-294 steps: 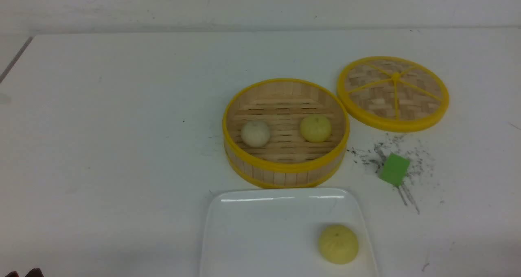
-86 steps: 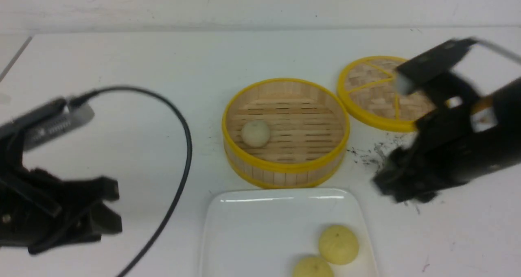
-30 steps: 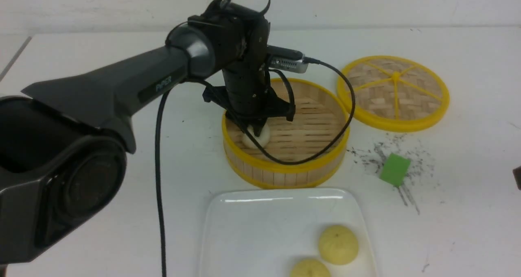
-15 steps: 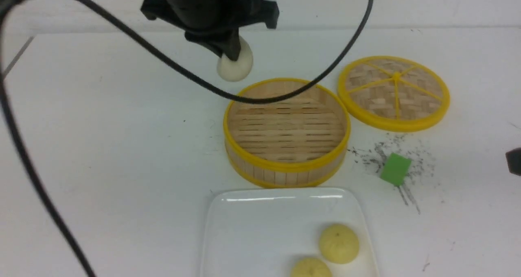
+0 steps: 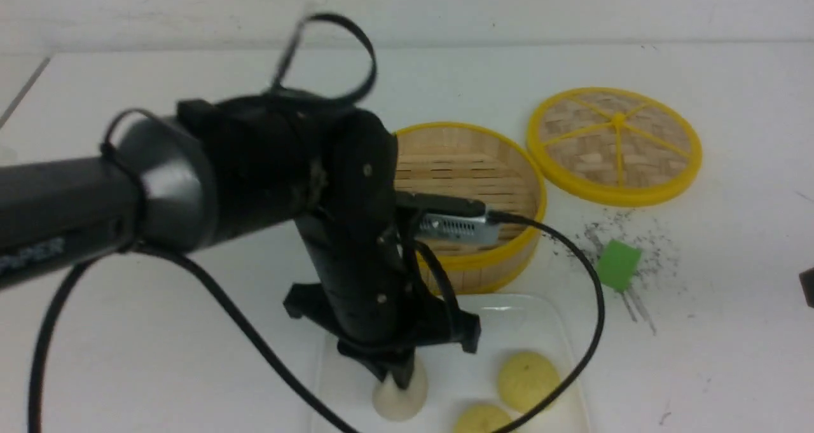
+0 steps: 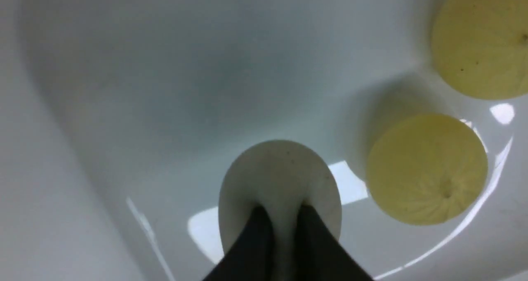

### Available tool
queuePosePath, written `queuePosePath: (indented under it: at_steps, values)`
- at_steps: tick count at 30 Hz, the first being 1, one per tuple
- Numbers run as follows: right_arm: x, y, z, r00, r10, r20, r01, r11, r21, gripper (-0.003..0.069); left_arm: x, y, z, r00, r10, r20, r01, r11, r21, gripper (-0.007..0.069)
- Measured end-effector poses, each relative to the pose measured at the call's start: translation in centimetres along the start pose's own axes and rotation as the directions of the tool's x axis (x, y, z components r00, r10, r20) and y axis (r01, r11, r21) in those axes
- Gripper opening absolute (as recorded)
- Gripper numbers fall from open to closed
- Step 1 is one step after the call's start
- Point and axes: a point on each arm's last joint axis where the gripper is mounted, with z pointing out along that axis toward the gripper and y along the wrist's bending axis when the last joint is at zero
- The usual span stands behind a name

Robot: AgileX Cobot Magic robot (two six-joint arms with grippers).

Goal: Put the steamed buns into the plate on the white tablecloth.

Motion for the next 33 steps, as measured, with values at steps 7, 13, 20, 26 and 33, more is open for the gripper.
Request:
queuePosePath:
  at_steps: [7, 13, 20, 26, 33]
  values:
    - [2.6, 0.0, -4.7, 0.995, -0.013, 0.097, 0.015, 1.0, -0.018, 0.003, -0.7, -0.2, 2.3, 1.0, -0.03, 0.005, 0.03, 0.999, -0.013, 0.0308]
    - [6.6, -0.5, -9.2, 0.978, -0.037, 0.205, 0.04, 0.999, -0.008, 0.003, -1.0, -0.3, 2.3, 0.999, -0.032, 0.016, 0.032, 0.999, -0.008, 0.0447]
    - [11.5, -1.1, -13.2, 0.921, -0.052, 0.387, 0.059, 0.998, -0.005, 0.0035, -2.0, -1.1, -1.0, 0.994, -0.012, 0.107, 0.008, 0.999, 0.031, 0.046]
    - [11.6, -1.8, -11.5, 0.875, -0.084, 0.476, 0.061, 0.996, 0.064, 0.0025, -2.4, -1.2, -3.1, 0.985, 0.013, 0.174, -0.018, 0.999, 0.028, 0.0403]
    - [10.8, -2.2, -4.9, 0.791, -0.091, 0.605, 0.068, 0.996, 0.06, -0.0017, -2.5, -1.2, -3.2, 0.982, 0.001, 0.187, -0.007, 1.0, 0.031, 0.0241]
